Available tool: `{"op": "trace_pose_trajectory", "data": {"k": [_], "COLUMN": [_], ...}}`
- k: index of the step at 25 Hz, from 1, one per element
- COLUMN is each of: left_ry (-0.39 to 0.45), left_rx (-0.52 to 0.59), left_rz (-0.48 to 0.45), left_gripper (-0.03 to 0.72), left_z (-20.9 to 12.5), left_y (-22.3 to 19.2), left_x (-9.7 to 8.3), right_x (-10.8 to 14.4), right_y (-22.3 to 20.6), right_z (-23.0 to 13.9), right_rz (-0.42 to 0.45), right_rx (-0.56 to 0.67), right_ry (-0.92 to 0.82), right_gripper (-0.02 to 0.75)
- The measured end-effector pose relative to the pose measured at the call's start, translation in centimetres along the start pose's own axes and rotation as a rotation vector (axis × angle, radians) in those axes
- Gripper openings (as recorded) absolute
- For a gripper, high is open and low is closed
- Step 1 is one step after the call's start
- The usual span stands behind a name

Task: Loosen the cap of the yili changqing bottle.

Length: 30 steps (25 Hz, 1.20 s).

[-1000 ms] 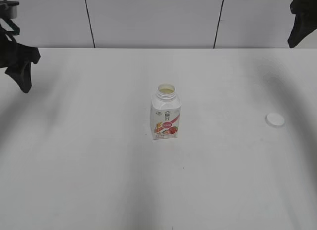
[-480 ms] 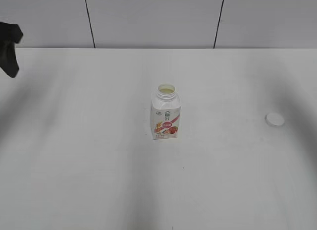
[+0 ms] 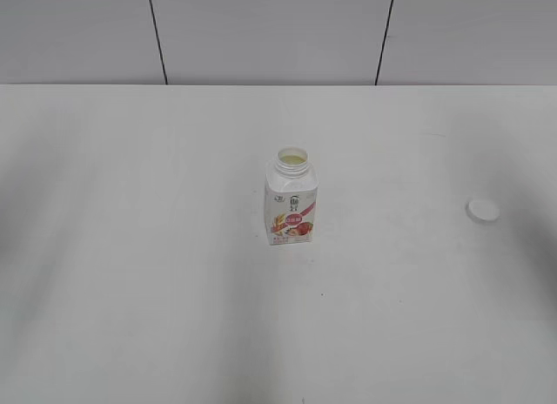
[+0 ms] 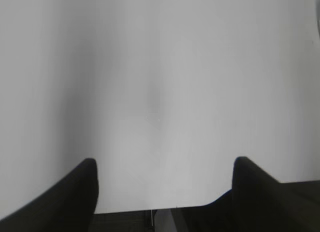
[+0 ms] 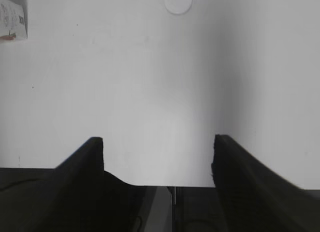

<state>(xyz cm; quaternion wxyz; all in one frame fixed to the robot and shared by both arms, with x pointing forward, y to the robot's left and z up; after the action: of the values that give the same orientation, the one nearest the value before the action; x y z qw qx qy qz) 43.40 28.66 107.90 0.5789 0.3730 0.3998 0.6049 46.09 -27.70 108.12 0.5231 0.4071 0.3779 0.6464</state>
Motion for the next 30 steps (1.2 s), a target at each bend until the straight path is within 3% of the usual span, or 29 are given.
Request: {"op": "trace_pose_trajectory", "data": {"k": [4,12,16,19,22,30], "left_ry": [0.004,0.035,0.036,0.005,-0.024,-0.031], "left_rx": [-0.077,-0.433,-0.538,-0.61,-0.613,-0.668], "left_rz": [-0.012,-0.134,-0.176,-0.185,-0.171,-0.172], "left_gripper": [0.497,0.491,0.492,0.492,0.492,0.491], "left_z": [-4.9,-12.5,-15.0,-16.3,-16.9,-16.4], "left_y": [1.4,4.1,4.1,4.2,3.6,3.3], "left_x": [0.8,1.4,1.5,1.6,1.7,1.6], "right_x": [0.2,0.5,0.6,0.6,0.6,1.5], "right_y": [0.2,0.1,0.1,-0.4,-0.8,2.7], "right_z": [-2.9,-8.0,-10.2,-12.0,-13.9,-17.2], "right_rz": [0.0,-0.001,-0.011,-0.02,-0.032,-0.06], "right_rx": [0.001,-0.018,-0.114,-0.166,-0.238,-0.58], "right_ry": [-0.001,0.002,0.015,0.063,0.098,0.154], "right_gripper": [0.534,0.534,0.534,0.534,0.534,0.534]}}
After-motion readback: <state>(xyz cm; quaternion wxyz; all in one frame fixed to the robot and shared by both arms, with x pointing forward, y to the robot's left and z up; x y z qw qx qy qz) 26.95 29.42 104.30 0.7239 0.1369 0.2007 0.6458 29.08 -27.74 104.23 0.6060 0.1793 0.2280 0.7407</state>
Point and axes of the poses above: a point on each arm's last joint axis where the gripper is mounted, y pointing back along that axis away from the gripper, x along the wrist's bending axis when the last joint is at zero, z = x × y, the point moved 4 cm from there along -y, pointing out along that axis toward the gripper, and after that the axes turned 2 degrees about y, right-handed, at the moved point
